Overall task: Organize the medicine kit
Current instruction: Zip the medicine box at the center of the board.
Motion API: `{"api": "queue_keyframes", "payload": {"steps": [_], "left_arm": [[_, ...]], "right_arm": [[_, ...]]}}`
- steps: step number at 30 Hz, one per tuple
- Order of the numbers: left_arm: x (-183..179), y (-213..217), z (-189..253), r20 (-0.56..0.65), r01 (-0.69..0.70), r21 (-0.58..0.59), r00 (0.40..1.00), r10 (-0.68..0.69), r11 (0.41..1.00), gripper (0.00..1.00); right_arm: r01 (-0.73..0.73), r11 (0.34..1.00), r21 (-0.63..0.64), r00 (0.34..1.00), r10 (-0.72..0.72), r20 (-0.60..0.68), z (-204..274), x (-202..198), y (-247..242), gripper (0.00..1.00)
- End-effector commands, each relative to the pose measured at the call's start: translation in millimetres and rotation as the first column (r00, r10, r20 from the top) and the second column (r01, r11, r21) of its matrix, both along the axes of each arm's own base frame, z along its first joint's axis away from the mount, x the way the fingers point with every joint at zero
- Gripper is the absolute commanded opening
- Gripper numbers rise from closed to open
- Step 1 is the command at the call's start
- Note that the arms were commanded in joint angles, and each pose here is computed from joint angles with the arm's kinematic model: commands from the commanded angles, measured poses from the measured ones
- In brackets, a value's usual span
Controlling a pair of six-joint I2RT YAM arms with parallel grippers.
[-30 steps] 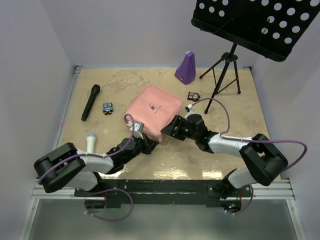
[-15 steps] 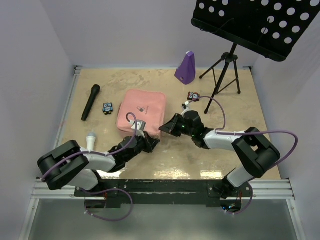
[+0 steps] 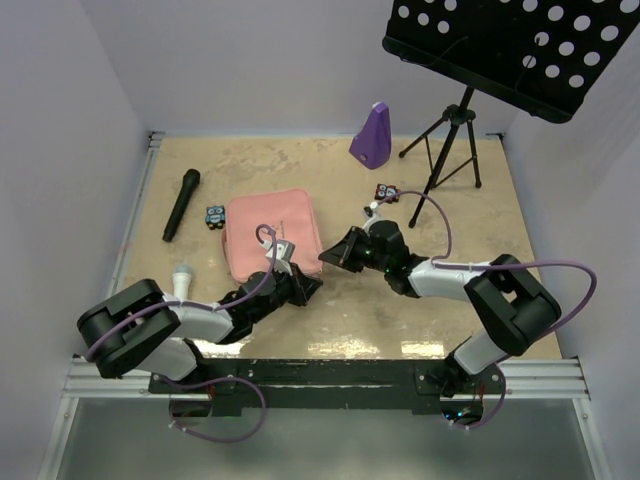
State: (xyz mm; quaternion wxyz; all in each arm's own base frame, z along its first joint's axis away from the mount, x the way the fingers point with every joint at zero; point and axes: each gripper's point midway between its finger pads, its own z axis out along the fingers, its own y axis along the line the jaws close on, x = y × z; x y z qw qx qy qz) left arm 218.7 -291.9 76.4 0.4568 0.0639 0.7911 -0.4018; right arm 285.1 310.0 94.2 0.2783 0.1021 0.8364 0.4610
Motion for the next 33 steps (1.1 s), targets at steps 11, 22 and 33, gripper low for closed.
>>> {"api": "queue_keyframes", "payload": {"steps": [11,22,33], "left_arm": [[-31,20,-23,-0.051,0.049,0.049,0.998,-0.046,0.998,0.0],[-27,31,-24,-0.067,-0.019,0.046,0.998,0.022,0.999,0.0],[3,25,10,0.016,-0.067,-0.001,0.998,0.067,0.998,0.4]], "right_arm": [[0.147,0.988,-0.042,0.986,-0.143,0.085,20,38,-42,0.0],[0.163,0.984,-0.074,0.982,-0.155,0.104,19,38,-52,0.0],[0.158,0.982,-0.1,0.984,-0.149,0.094,8,20,-61,0.0]]}}
